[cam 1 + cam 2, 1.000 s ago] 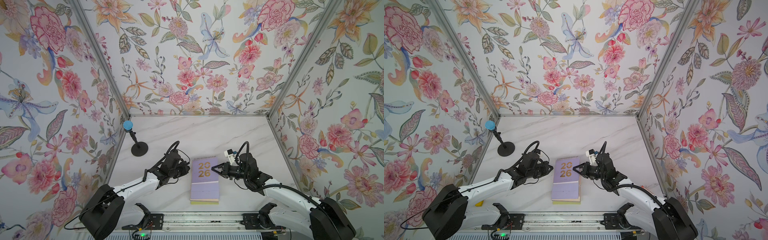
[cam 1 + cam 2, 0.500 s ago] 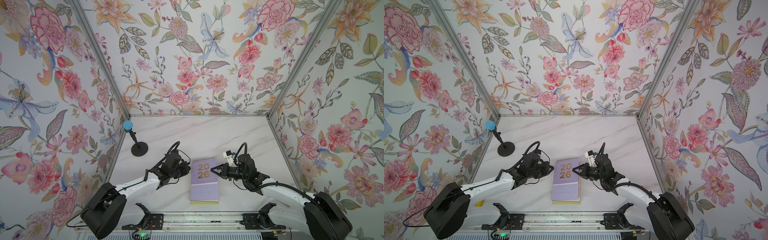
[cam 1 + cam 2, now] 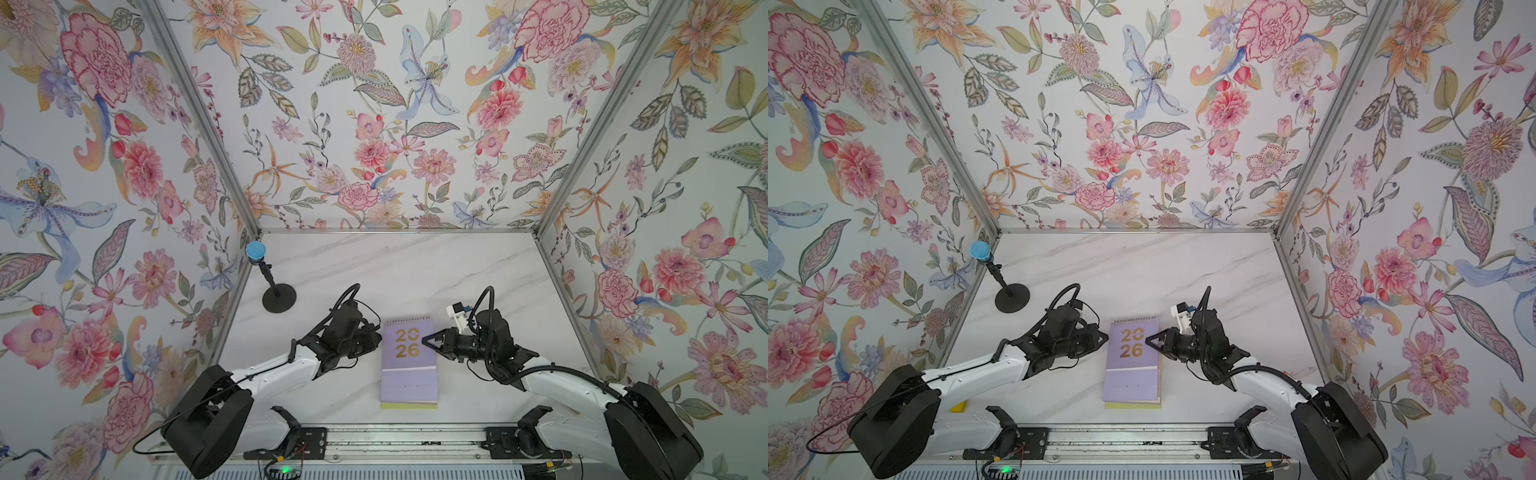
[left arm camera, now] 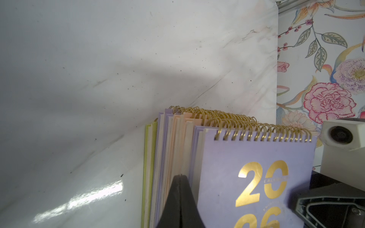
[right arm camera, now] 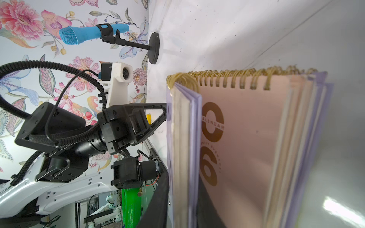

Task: Stack the calendars
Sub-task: Place the calendar at the calendar.

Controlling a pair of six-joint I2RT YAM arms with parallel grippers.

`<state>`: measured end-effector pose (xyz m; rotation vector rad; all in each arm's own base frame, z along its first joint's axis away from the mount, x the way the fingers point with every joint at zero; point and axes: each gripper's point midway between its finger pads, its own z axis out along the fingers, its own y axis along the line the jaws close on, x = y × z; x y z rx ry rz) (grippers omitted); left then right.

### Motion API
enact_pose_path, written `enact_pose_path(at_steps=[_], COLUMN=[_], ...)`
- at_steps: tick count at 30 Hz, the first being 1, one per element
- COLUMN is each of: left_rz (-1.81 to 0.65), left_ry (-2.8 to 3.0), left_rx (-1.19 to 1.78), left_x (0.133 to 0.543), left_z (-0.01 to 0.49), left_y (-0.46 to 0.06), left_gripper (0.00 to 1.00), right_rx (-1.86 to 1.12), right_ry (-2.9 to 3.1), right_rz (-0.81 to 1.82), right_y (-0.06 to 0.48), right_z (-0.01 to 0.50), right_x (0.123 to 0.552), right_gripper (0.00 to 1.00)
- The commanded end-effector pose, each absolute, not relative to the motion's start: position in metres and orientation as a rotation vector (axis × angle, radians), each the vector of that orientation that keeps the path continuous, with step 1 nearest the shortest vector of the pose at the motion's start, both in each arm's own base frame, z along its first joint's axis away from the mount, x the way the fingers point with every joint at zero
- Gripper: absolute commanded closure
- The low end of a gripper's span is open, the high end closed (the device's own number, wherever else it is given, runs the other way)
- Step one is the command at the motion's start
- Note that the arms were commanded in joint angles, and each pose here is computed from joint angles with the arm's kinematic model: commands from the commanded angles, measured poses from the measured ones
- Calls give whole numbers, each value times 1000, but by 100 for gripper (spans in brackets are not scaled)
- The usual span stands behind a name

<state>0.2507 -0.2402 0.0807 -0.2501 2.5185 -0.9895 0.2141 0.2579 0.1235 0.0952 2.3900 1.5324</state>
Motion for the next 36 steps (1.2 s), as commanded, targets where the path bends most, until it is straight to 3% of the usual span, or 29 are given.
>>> enact_pose_path(at_steps=[1,36], left_rz=[-989,-960], left_ry=[2532,2538], left_rx=[-257,-265], left_x=[247,247], left_z=[75,73], left_y=[-241,-237], left_gripper=[100,100], right_rx=[81,189], right_ry=[2377,2454], right_rz=[1523,1377], right_y=[256,228], right_z=[123,98], right_x=[216,225], right_gripper=[75,61])
